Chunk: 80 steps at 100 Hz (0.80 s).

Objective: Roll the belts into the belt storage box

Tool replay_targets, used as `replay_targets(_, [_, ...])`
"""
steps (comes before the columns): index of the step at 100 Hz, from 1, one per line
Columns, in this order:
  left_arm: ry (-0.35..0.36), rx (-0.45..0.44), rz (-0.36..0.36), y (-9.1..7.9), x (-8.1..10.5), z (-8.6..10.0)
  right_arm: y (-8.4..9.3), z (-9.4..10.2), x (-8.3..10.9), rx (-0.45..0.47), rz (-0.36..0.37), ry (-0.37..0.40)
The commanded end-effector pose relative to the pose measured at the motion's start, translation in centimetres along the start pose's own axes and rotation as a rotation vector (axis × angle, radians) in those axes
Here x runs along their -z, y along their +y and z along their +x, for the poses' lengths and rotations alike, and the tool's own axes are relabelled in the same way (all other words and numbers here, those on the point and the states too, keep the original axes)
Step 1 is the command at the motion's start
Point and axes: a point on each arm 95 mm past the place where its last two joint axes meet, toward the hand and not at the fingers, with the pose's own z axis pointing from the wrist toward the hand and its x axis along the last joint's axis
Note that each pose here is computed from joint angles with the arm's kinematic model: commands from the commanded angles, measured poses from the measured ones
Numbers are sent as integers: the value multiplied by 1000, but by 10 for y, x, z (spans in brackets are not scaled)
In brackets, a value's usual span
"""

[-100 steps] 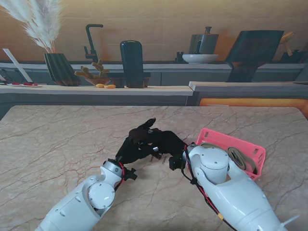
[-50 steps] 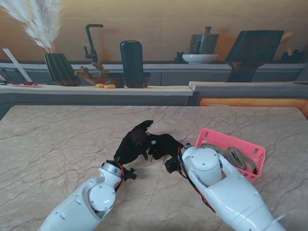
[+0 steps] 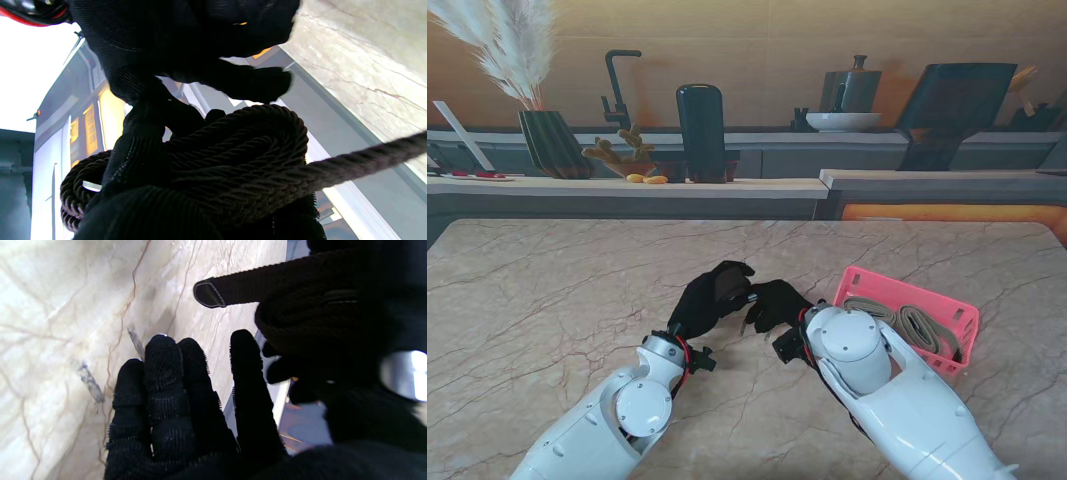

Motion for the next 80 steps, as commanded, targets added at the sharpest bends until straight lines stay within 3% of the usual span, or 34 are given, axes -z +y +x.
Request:
replay_targets(1, [5, 15, 16, 0, -6, 8, -6, 3, 9, -7, 8, 28])
replay_targets(18, [-25, 15, 42, -4, -8, 4, 11, 5, 33, 112, -57, 84])
replay_targets(42, [-29, -47, 35, -7, -10, 1, 22, 9, 62, 335, -80, 205])
replay_targets(67, [30, -196, -36, -8, -13, -5, 20, 24, 60, 528, -240, 288])
replay_targets(80, [68, -266, -88, -9, -14, -7, 21, 29, 53, 587, -252, 296])
